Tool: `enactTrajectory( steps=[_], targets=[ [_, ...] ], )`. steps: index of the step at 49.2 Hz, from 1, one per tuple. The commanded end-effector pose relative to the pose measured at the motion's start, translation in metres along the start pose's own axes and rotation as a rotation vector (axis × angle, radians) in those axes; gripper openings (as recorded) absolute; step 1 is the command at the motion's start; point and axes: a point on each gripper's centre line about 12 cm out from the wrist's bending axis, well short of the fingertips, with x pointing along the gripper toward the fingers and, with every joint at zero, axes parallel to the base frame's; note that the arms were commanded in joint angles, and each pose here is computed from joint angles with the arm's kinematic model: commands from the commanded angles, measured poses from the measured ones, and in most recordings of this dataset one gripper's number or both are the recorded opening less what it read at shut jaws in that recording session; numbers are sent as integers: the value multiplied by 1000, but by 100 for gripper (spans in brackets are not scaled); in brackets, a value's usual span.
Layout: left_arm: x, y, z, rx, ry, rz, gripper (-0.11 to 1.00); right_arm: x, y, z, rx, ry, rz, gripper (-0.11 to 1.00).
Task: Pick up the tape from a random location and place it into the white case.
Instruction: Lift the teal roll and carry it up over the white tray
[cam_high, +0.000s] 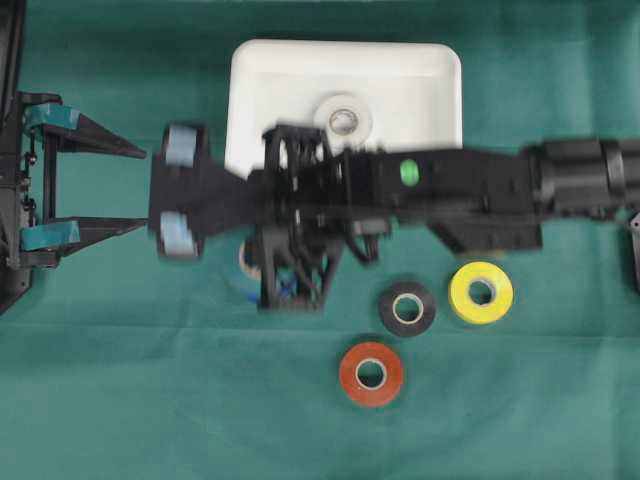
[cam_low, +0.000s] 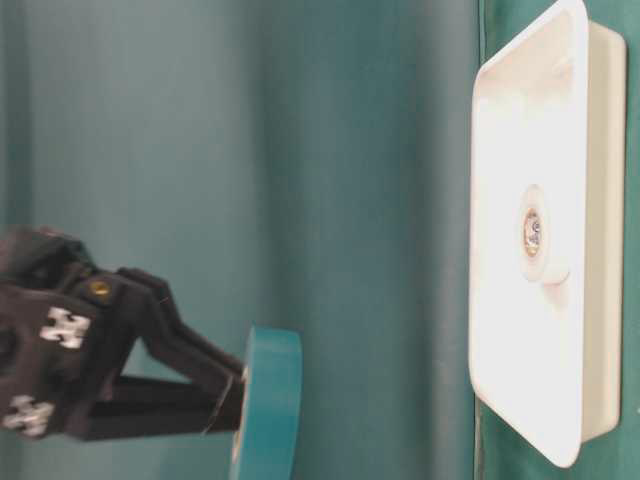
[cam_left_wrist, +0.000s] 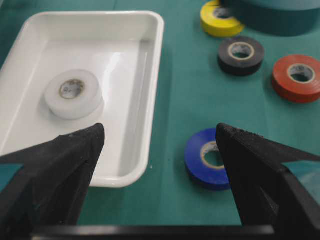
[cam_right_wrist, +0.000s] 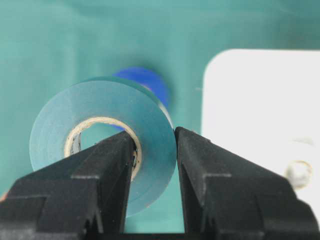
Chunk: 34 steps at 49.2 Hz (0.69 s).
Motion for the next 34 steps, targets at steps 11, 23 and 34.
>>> enactTrajectory(
  steps=[11, 23, 34],
  targets=[
    [0, 1, 5, 0, -12, 2, 98, -21, -82, 15, 117, -73, -105, 27],
    [0, 1, 4, 0, -8, 2, 98, -15, -131, 18, 178, -104, -148, 27],
    [0, 1, 4, 0, -4, 2, 98, -15, -151, 18, 202, -123, -166, 27]
  ],
)
